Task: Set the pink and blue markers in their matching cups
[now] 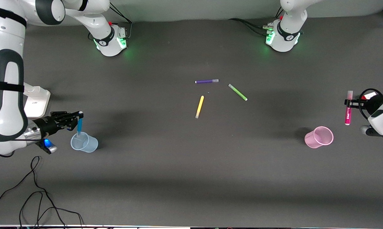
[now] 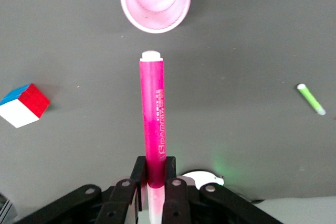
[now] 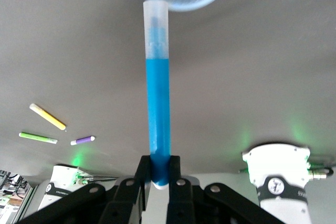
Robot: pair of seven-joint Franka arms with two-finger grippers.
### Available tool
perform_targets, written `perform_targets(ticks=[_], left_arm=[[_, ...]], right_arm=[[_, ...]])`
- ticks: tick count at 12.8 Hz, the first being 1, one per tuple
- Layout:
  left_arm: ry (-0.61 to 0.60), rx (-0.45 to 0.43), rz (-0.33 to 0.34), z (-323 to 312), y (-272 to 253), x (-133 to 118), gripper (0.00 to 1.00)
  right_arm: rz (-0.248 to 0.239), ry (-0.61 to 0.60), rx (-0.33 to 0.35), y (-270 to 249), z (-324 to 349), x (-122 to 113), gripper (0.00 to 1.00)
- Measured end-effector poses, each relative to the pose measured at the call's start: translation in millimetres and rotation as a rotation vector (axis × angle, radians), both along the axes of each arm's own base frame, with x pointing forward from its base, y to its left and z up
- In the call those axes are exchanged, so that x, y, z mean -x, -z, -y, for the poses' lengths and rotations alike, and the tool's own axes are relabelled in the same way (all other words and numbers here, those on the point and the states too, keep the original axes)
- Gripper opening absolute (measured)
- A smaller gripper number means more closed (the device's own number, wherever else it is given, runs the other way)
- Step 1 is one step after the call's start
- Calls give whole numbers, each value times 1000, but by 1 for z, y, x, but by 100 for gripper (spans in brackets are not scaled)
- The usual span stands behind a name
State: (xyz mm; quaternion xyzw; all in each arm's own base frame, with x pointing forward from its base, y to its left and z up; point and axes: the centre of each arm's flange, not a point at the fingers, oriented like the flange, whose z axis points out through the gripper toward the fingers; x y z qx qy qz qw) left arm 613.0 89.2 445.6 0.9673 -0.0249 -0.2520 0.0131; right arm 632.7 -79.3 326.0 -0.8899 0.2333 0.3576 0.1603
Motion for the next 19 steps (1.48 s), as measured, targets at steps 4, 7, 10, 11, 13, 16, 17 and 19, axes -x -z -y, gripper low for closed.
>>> perform_targets(ticks=[4,7,10,11,13,16,17,19], left_arm=[[-18,-39,-72,12,51,-20,17],[-3,-71,-116,24,91,-33,17],[9,-78,-157,25,126,-38,17],[12,-83,-168,23,135,-39,17],[18,-93,-188,20,154,-40,17],[24,-87,-189,20,178,-43,17],[27,-88,-187,20,184,-44,17],[31,-90,-179,20,193,-46,18]], right_arm=[[18,41,7,36,31,-3,18],[30,45,16,46,29,-7,22],[35,44,17,46,29,-8,54],[39,45,16,44,28,-9,65],[81,41,16,22,25,-14,85],[203,-11,84,-67,25,-10,100],[251,-49,116,-98,26,-4,100],[369,-84,163,-149,28,15,100]])
